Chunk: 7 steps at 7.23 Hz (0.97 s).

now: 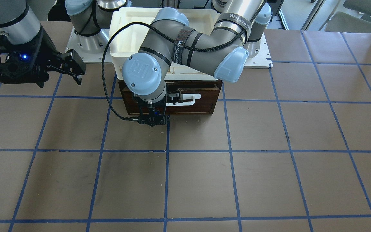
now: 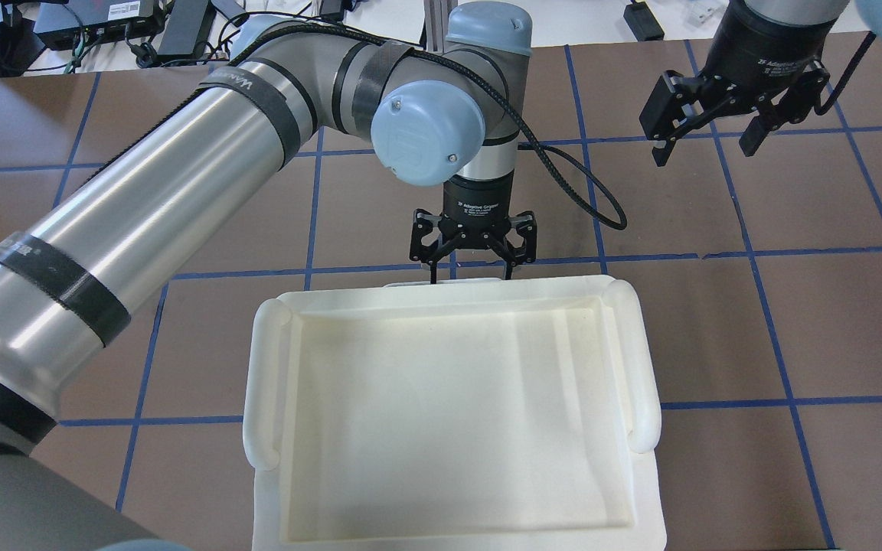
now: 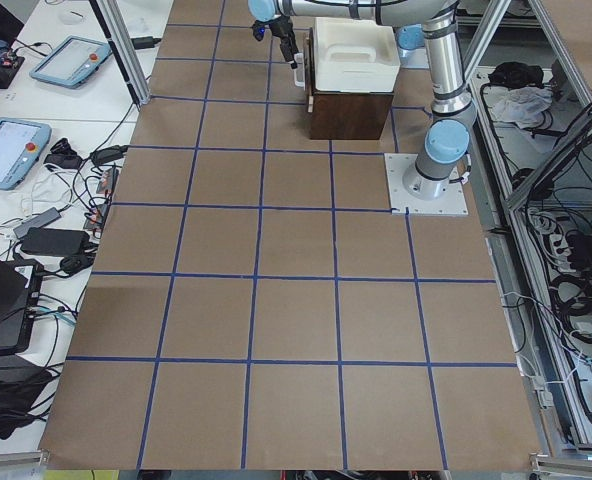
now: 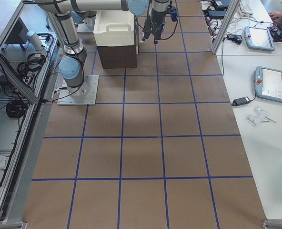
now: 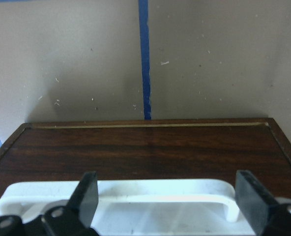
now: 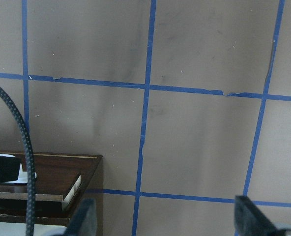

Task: Put scissors in drawer and close it
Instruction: 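Hold the left gripper against the closed drawer front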

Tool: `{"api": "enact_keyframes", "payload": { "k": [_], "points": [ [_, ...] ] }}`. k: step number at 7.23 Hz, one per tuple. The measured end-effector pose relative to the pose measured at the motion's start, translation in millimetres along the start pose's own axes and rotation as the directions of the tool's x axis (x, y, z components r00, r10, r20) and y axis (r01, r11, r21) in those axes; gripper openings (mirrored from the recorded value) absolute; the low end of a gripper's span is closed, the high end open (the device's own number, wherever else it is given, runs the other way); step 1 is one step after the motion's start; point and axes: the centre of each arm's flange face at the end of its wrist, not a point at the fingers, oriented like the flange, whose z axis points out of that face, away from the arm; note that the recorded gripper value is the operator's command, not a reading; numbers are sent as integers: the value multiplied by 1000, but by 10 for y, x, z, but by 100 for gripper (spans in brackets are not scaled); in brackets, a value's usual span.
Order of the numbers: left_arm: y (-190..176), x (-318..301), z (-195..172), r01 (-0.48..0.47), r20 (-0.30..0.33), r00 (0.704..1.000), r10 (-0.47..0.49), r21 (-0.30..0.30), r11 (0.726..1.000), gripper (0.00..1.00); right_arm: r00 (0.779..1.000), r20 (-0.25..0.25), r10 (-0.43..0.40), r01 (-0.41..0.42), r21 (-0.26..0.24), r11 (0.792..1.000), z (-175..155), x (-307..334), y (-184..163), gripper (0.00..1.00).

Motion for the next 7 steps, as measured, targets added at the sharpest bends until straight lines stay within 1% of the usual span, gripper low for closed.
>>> {"api": "enact_keyframes", "payload": {
  "k": [3, 5, 7],
  "points": [
    [31, 29, 61, 33, 8, 999, -33, -27, 999, 100, 1000, -1, 1, -1, 1, 1000, -8, 2, 7, 100],
    [97, 25, 81, 36, 14, 999, -36, -50, 998, 100, 1000, -1, 1, -1, 1, 1000, -5, 8, 3, 100],
    [155, 22, 65, 37, 7, 999, -36, -66, 997, 100, 1000, -1, 2, -2, 1, 1000, -4, 11, 2, 100]
  ]
}}
